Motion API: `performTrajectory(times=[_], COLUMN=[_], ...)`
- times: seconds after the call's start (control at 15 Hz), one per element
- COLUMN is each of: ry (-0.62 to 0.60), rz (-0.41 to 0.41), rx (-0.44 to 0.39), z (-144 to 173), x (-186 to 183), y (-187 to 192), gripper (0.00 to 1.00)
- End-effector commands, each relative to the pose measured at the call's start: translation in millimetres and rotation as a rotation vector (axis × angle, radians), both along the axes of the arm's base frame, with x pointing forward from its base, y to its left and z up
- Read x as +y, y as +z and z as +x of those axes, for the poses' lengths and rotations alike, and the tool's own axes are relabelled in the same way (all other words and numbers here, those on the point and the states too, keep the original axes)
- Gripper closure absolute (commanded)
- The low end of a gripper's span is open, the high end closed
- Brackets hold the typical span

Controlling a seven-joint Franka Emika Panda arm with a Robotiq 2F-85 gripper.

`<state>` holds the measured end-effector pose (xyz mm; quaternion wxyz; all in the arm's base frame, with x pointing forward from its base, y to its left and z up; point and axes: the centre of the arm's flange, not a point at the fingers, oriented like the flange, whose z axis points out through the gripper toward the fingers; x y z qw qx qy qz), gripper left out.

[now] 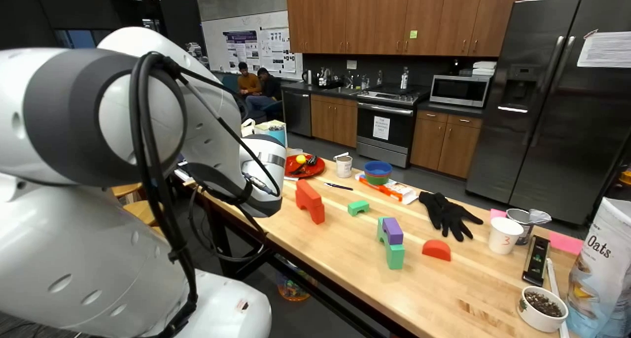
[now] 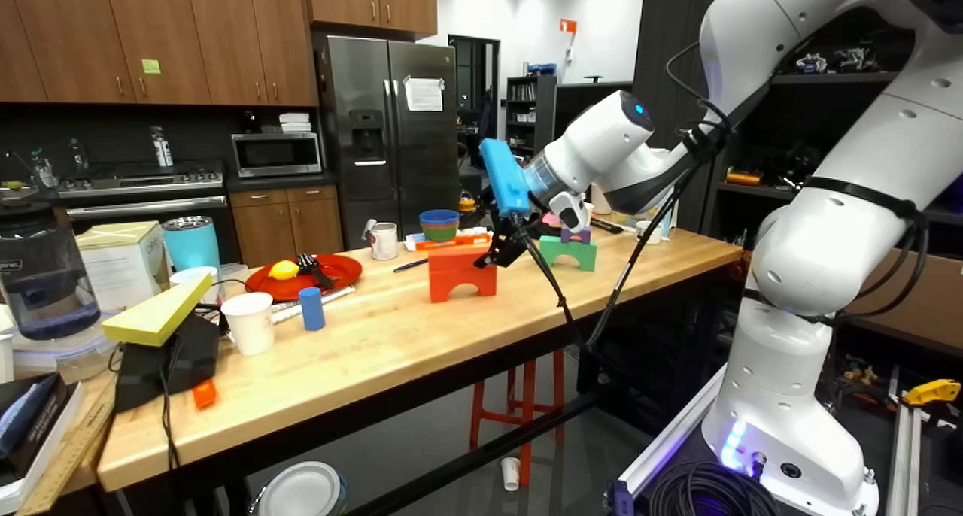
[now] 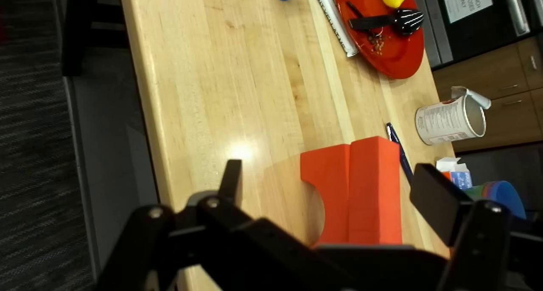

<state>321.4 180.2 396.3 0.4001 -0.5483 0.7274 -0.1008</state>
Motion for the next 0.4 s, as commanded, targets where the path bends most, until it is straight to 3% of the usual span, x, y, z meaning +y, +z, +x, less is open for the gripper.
performTrajectory(times=[0.0,0.33], ry=[0.000,-0.001], rz=[0.000,-0.001], rx=[0.000,0.003], z=[-0.2,-0.9], x=[-0.2,-0.6], y=[0.0,-1.4], gripper=[0.00,0.00])
